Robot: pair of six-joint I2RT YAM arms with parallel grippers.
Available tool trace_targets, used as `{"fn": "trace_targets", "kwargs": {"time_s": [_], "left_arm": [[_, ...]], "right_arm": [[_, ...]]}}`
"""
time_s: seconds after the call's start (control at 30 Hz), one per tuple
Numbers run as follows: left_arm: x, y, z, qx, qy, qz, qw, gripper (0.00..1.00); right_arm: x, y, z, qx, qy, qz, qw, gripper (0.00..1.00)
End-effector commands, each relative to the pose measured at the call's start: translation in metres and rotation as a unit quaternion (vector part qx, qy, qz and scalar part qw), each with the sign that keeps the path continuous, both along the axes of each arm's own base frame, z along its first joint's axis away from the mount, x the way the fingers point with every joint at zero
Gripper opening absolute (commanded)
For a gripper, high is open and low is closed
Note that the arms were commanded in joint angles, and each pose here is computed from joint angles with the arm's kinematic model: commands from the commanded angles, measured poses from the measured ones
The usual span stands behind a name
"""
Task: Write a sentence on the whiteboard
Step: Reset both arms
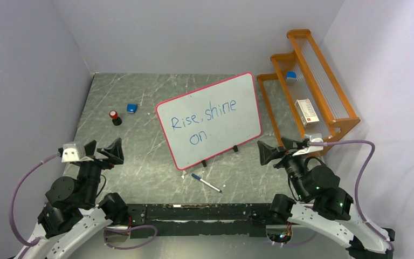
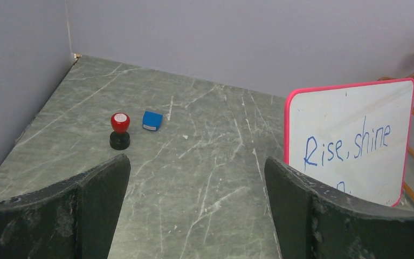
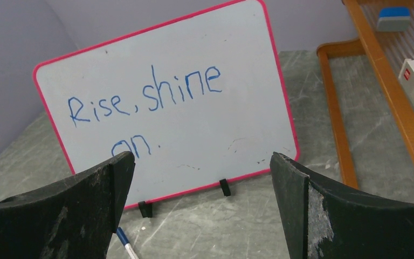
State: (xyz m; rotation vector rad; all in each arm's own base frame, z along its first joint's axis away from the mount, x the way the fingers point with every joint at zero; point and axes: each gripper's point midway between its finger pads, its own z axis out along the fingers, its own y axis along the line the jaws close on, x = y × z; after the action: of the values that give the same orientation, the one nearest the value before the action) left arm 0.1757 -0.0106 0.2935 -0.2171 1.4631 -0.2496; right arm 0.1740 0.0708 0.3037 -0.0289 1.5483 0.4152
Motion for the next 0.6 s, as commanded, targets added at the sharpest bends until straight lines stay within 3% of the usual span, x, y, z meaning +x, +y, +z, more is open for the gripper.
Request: {"fn": "trace_targets", "kwargs": {"time_s": [0.0, 0.57], "left_arm": [[0.0015, -0.0007, 0.0031, 0.000, -0.007, 0.002, 1.000, 0.98], [0.0034, -0.0024, 0.0020, 0.006, -0.005, 0.002, 1.000, 0.98]], "right_arm": [[0.0018, 0.0098, 0.0011, -0.027, 0.004, 0.014, 1.000, 1.00], [0.0046, 0.0136, -0.0003, -0.038, 0.006, 0.013, 0.999, 1.00]]}}
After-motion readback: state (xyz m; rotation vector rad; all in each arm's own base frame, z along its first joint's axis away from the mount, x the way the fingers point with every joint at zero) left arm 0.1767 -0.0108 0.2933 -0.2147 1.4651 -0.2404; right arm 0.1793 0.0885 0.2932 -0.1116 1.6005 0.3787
